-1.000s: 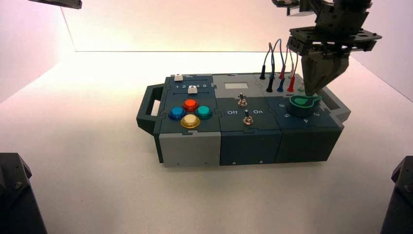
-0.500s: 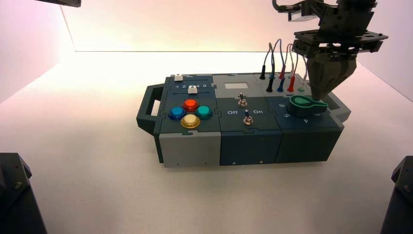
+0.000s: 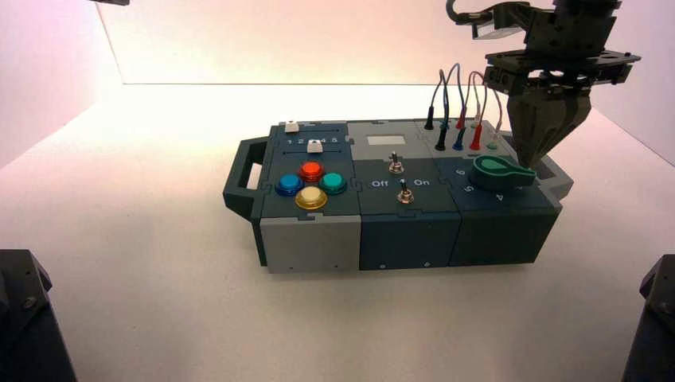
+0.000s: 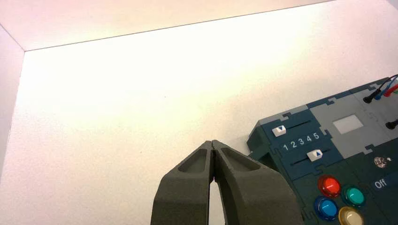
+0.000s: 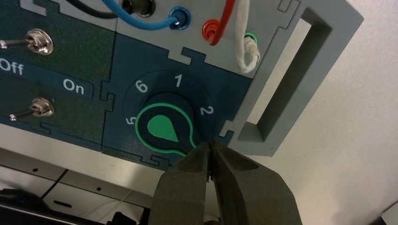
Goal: Turn the knob to position 4.
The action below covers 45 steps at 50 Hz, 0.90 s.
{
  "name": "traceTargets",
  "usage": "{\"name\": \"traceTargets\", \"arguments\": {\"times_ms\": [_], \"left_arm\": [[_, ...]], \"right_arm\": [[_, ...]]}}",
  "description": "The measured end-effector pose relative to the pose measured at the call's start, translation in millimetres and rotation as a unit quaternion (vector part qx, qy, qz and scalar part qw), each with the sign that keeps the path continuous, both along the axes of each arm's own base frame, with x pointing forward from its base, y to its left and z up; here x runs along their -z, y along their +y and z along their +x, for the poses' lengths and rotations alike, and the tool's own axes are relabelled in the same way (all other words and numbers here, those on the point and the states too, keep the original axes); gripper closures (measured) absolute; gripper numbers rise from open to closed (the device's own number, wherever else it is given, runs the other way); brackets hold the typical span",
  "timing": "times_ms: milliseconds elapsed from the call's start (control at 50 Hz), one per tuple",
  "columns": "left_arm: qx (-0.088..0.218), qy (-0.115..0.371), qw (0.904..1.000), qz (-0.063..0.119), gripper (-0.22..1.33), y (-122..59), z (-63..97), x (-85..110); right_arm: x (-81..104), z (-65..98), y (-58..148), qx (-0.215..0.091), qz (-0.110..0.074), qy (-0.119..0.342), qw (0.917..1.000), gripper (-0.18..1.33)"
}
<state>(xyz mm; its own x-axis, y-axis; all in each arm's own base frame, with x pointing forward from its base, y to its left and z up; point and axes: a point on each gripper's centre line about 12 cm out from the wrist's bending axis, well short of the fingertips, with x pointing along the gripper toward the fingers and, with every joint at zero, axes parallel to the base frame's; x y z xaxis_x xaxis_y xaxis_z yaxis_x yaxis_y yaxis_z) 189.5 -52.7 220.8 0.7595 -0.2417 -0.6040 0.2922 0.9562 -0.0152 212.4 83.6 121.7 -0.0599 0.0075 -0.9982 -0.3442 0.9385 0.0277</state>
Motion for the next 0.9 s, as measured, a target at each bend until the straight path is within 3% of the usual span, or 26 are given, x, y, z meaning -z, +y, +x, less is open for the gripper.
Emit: {"name": "traceTargets", "arguments": {"times_ms": [900], "left_arm": [[0.0,-0.001,1.0,0.0,1.28,0.0,0.0,-0.4]], "right_arm": [[3.7,-8.2,9,-0.015,0.005,0.012,0.9998,1.29]]}}
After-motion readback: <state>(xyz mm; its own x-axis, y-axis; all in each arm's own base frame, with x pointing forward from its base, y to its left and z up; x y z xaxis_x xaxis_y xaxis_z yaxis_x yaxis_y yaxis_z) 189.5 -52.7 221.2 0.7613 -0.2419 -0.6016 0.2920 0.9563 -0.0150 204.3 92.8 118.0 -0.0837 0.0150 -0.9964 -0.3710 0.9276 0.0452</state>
